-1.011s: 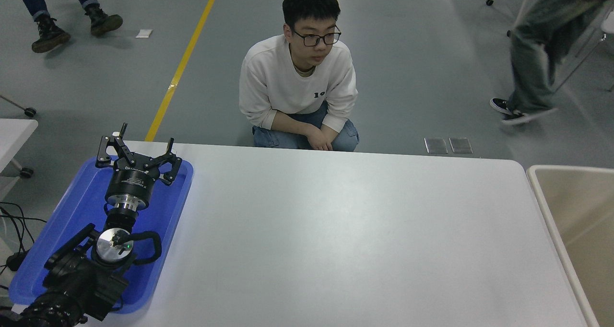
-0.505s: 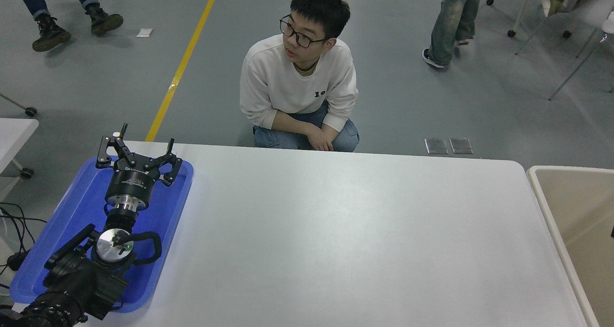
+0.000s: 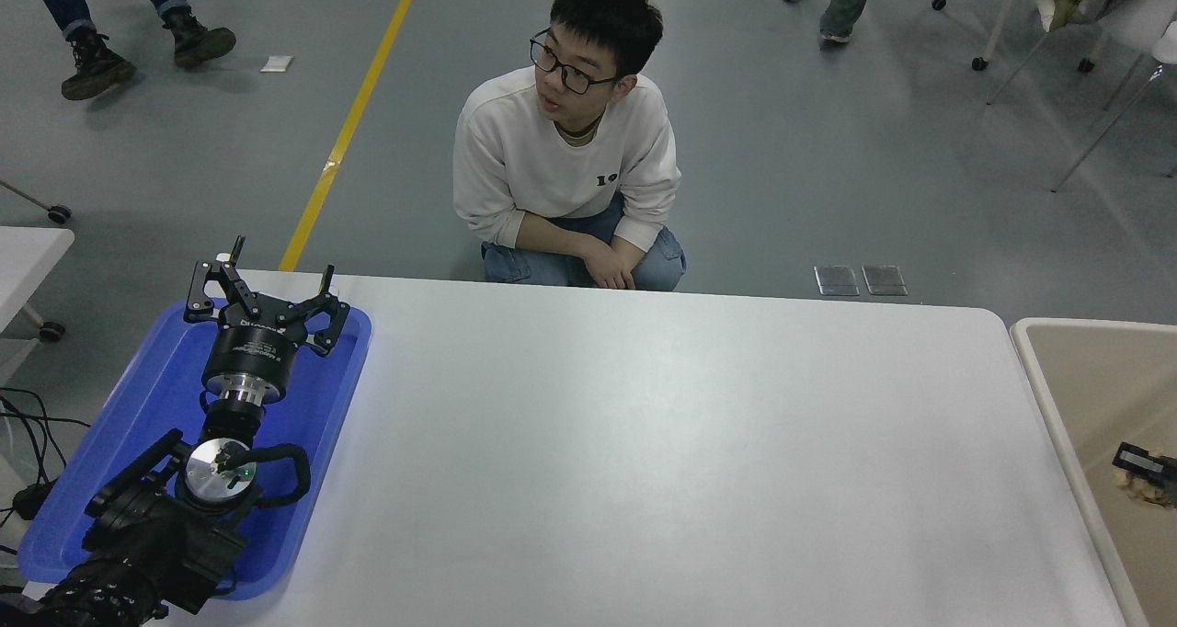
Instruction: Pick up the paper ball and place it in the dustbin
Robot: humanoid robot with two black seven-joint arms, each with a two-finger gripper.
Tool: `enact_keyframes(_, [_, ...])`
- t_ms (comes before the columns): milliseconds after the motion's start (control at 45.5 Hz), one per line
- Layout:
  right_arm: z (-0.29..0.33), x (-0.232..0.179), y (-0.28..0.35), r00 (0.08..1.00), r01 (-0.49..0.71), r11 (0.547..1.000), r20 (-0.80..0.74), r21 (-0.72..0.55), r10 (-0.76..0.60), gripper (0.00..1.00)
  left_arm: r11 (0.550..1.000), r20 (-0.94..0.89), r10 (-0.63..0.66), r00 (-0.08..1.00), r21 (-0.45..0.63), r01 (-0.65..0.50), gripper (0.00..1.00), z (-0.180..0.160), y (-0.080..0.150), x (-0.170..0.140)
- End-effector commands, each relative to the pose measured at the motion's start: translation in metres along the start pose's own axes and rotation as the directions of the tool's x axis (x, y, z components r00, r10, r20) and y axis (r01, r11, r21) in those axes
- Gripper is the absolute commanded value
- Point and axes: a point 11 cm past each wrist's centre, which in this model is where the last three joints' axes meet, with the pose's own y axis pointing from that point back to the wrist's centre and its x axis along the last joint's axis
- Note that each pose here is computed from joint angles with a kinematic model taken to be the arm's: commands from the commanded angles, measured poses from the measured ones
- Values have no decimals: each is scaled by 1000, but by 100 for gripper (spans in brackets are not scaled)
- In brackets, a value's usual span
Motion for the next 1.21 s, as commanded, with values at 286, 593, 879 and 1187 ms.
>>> enact_keyframes(286, [-24, 54, 9, 956, -157, 985, 261, 68, 134, 100, 1000, 0, 0, 1000, 0, 0, 100, 0, 0, 0])
enact_keyframes(593, [-78, 127, 32, 632, -388, 896, 770, 217, 87, 100, 1000, 1, 2, 1000, 0, -2, 100, 0, 0, 0])
enact_keyframes(879, [-177, 139, 59, 313, -478, 743, 881, 468, -354, 100, 1000, 0, 0, 1000, 0, 0, 100, 0, 0, 0])
enact_keyframes(1187, [-277, 105, 96, 212, -472, 565, 709, 677, -672, 100, 1000, 1, 2, 1000, 1, -2, 100, 0, 0, 0])
